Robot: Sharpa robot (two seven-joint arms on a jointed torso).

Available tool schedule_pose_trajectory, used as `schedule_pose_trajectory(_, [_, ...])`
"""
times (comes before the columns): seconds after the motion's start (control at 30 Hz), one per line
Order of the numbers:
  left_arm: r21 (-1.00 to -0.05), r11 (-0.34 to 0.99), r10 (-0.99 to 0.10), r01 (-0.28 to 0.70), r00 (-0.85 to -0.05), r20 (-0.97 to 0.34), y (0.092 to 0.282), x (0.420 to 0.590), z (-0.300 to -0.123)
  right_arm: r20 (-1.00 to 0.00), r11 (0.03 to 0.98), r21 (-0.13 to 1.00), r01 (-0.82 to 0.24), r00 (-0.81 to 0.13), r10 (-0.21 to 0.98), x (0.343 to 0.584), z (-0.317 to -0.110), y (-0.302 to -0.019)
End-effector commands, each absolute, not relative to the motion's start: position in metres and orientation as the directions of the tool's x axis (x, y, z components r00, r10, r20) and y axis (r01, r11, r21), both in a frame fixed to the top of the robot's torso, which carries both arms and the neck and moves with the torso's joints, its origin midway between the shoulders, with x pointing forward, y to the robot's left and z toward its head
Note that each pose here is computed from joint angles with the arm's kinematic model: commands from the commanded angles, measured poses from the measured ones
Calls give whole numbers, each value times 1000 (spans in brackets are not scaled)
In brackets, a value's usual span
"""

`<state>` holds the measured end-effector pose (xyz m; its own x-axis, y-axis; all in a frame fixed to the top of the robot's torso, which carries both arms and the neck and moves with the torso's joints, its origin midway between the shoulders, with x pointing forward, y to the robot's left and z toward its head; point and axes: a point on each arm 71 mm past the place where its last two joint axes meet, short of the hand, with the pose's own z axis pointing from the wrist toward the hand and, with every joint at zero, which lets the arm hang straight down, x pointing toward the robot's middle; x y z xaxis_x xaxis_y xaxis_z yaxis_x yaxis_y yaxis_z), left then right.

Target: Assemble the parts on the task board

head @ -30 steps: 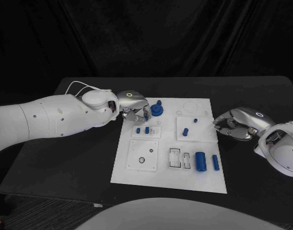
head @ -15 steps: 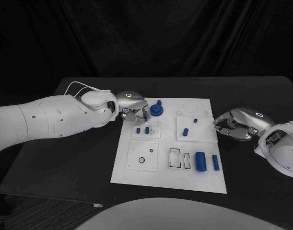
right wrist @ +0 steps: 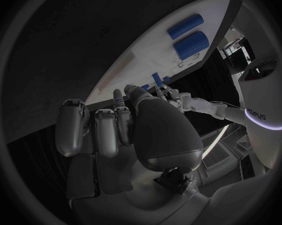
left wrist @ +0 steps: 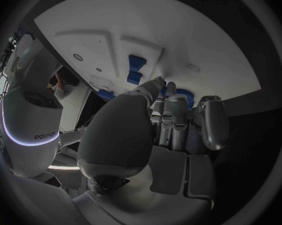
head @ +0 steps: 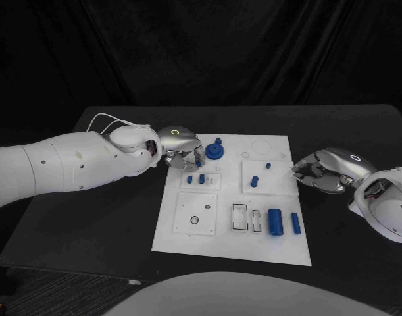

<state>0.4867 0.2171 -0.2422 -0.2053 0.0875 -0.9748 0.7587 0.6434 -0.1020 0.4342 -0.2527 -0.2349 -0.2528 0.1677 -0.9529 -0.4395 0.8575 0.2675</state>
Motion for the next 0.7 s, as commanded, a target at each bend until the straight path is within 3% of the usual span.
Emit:
schedule_pose_trajectory(0.03, [-125, 637, 91, 760, -236, -968, 215, 484, -246, -952, 864, 265, -428, -259, 163, 434, -236, -254])
schedule_pose_trajectory(0.7, [-129, 648, 89, 751, -242, -966, 215, 485, -248, -951, 864, 265, -428, -262, 162, 434, -237, -253])
